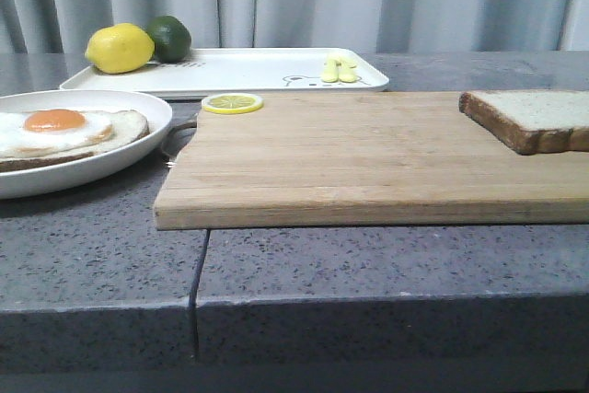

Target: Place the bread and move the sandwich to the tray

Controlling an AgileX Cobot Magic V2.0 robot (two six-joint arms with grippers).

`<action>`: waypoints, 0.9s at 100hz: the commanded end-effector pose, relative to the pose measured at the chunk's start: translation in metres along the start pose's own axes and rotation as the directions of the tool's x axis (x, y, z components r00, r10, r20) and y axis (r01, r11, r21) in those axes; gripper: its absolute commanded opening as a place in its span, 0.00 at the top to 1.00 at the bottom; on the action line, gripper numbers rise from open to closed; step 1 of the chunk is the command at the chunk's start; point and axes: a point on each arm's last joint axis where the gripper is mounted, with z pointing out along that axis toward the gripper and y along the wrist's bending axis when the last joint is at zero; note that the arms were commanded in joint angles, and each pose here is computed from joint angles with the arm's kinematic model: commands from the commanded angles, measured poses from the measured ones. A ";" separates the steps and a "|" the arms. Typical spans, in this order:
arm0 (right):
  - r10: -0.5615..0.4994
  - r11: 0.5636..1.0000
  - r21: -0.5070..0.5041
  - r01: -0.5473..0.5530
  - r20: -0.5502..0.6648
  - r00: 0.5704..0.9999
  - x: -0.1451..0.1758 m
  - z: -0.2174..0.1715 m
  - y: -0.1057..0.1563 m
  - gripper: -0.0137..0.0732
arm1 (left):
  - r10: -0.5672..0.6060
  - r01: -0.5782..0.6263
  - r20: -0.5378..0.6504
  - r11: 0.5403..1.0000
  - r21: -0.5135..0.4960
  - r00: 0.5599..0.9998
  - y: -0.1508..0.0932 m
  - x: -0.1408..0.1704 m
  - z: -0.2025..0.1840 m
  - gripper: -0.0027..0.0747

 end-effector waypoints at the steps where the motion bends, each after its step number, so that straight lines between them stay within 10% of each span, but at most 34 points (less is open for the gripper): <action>1: -0.008 1.000 0.001 0.008 0.100 0.995 -0.008 -0.002 0.000 0.92 | -0.007 0.007 0.092 1.000 -0.006 0.996 0.001 -0.003 -0.002 0.99; 90: -0.008 1.000 0.000 0.008 0.106 0.994 -0.009 -0.002 0.000 0.92 | -0.007 0.008 0.117 1.000 -0.008 0.993 0.001 -0.005 -0.002 0.99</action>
